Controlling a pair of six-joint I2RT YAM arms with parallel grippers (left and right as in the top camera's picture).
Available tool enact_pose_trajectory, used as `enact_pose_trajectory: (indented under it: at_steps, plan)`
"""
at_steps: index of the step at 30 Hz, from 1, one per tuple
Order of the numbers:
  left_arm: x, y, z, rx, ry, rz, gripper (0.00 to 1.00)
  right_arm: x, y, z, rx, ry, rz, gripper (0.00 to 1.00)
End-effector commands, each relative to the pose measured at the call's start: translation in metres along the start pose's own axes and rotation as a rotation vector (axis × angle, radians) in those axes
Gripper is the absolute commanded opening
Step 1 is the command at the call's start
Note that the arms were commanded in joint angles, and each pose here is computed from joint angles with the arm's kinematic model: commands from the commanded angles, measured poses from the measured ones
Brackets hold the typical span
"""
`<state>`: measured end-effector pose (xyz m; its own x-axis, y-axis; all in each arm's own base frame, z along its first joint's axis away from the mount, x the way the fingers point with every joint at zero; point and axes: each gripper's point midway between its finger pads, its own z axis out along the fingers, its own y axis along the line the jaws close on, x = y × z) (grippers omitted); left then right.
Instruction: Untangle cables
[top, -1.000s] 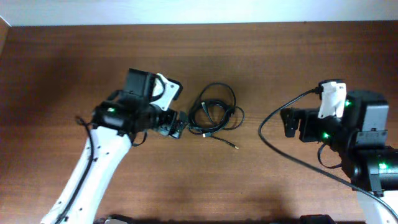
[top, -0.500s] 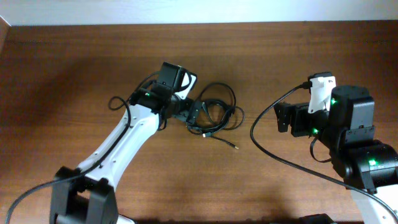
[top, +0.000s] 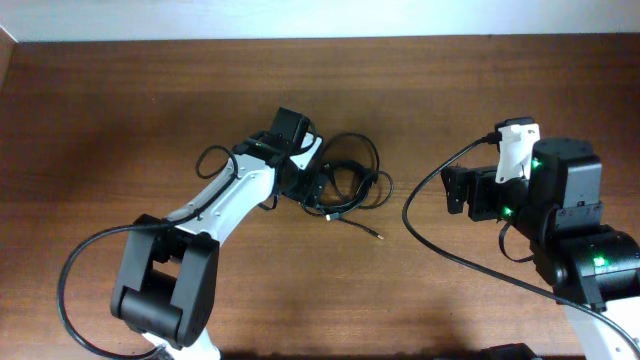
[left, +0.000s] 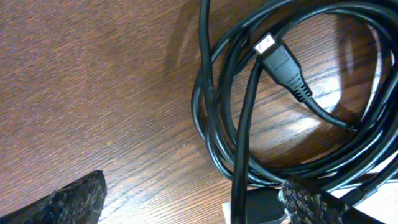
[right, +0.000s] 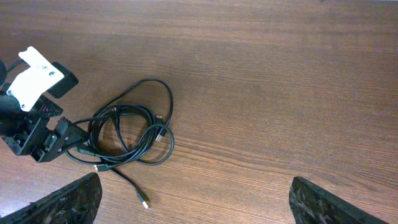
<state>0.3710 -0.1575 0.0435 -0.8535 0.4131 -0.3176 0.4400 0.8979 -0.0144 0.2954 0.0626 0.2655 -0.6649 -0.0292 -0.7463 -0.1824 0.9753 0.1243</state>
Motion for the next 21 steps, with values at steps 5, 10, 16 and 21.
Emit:
enact_pose_trajectory:
  at_steps: [5, 10, 16, 21]
  plan:
    - [-0.021, -0.001, 0.003, -0.006, -0.078, -0.036, 0.86, -0.006, 0.000, -0.005, 0.010, -0.015, -0.011, 0.96]
    - [-0.012, -0.010, 0.023, 0.010, -0.033, -0.032, 0.88, -0.002, 0.000, 0.001, 0.011, 0.011, -0.008, 0.96]
    - [-0.004, -0.026, 0.047, 0.023, 0.010, 0.004, 0.00, -0.002, -0.001, 0.003, 0.012, 0.018, -0.008, 0.96]
    - [-0.030, -0.018, -0.025, -0.032, -0.055, -0.011, 0.00, -0.002, -0.001, 0.003, 0.011, 0.018, -0.007, 0.96]
